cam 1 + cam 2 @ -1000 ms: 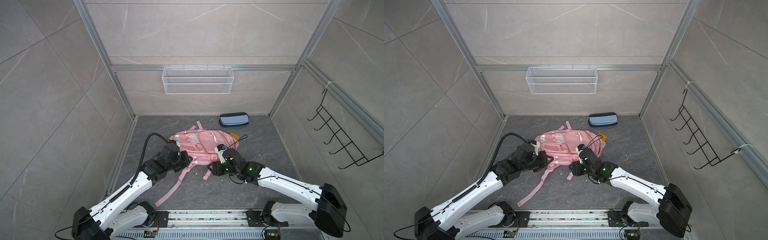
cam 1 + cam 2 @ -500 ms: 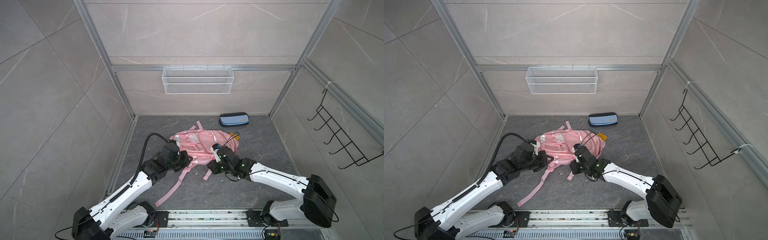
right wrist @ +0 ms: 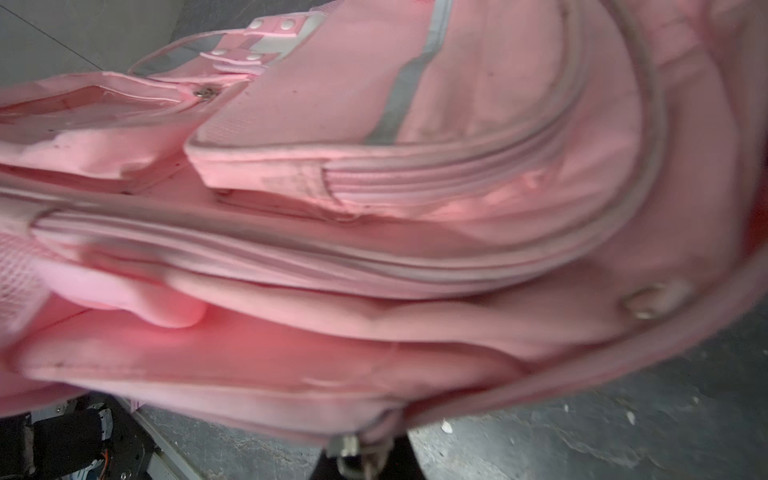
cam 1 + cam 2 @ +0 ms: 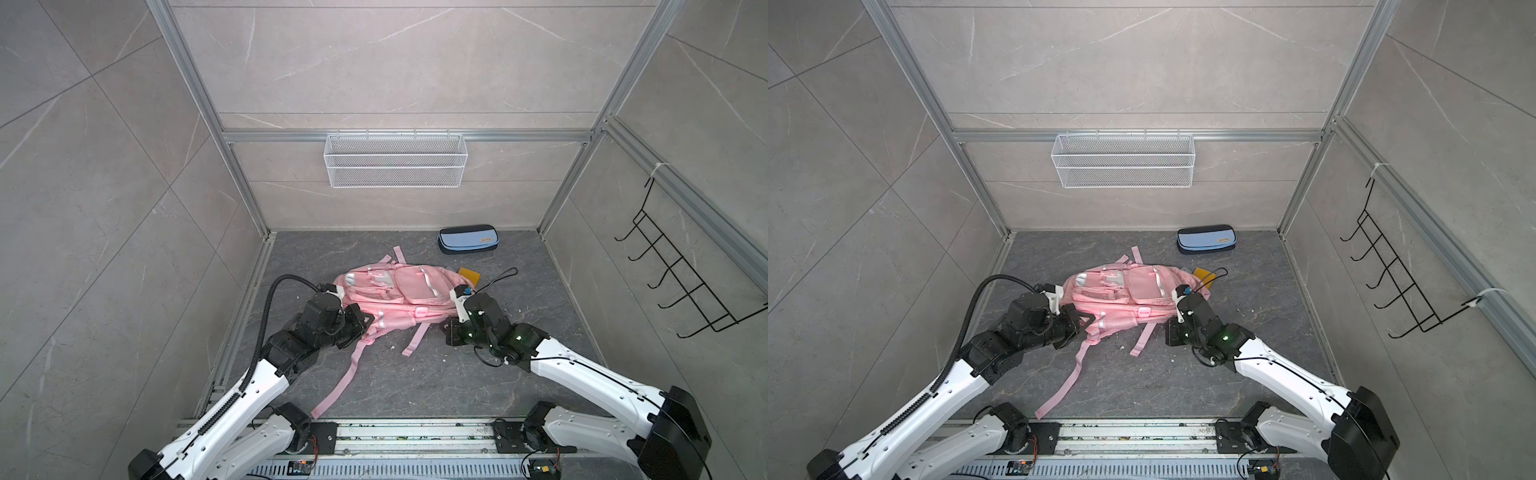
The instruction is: Pack the student bag
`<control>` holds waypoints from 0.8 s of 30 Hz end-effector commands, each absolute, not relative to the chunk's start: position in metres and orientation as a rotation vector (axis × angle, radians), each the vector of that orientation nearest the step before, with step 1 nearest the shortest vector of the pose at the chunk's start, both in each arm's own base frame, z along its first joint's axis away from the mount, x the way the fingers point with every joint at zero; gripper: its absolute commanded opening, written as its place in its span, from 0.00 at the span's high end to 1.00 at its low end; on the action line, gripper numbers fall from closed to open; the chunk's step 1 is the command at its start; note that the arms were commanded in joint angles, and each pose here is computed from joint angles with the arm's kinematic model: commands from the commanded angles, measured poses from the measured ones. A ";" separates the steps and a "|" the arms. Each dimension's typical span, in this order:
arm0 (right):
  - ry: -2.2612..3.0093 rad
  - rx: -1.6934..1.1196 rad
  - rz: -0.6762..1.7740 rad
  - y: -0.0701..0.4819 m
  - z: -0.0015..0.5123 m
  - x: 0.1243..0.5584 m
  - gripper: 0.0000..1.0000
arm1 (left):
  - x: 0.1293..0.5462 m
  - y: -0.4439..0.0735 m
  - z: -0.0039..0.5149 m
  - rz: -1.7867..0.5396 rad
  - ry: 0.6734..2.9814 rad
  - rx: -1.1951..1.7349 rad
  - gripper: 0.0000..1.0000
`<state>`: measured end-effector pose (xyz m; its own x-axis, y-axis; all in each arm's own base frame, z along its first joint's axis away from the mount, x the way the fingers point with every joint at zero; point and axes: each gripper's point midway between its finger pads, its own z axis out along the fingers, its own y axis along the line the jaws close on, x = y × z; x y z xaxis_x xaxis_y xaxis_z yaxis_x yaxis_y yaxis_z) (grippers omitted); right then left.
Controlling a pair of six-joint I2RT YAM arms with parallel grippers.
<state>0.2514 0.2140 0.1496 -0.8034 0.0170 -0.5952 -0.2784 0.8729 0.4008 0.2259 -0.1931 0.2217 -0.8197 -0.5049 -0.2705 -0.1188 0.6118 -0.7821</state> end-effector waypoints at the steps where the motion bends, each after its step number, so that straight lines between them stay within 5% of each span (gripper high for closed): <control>1: 2.531 -0.072 0.439 0.161 0.129 0.249 1.00 | 0.238 -0.157 0.240 -0.925 2.292 -0.520 1.00; 10: 2.534 -0.204 0.395 0.146 0.141 0.247 1.00 | 0.253 -0.089 0.213 -0.595 2.396 -0.693 1.00; 17: 2.555 -0.380 0.489 0.164 0.141 0.236 1.00 | 0.277 -0.084 0.206 -0.606 2.380 -0.699 1.00; 19: 2.553 -0.438 0.507 0.176 0.143 0.235 1.00 | 0.282 -0.092 0.204 -0.610 2.445 -0.629 0.56; 22: 2.520 -0.603 0.539 0.210 0.153 0.227 1.00 | 0.269 -0.097 0.207 -0.527 2.518 -0.500 0.03; 24: 2.504 -0.712 0.589 0.236 0.157 0.215 1.00 | 0.250 -0.098 0.206 -0.499 2.563 -0.446 0.00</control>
<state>0.2192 0.2076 0.1338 -0.8192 -0.3020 -0.4875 -0.4723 0.8375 0.2749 0.2617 -0.1030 0.1848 -0.8136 -0.4977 -0.3007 -0.3190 0.8144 -0.4848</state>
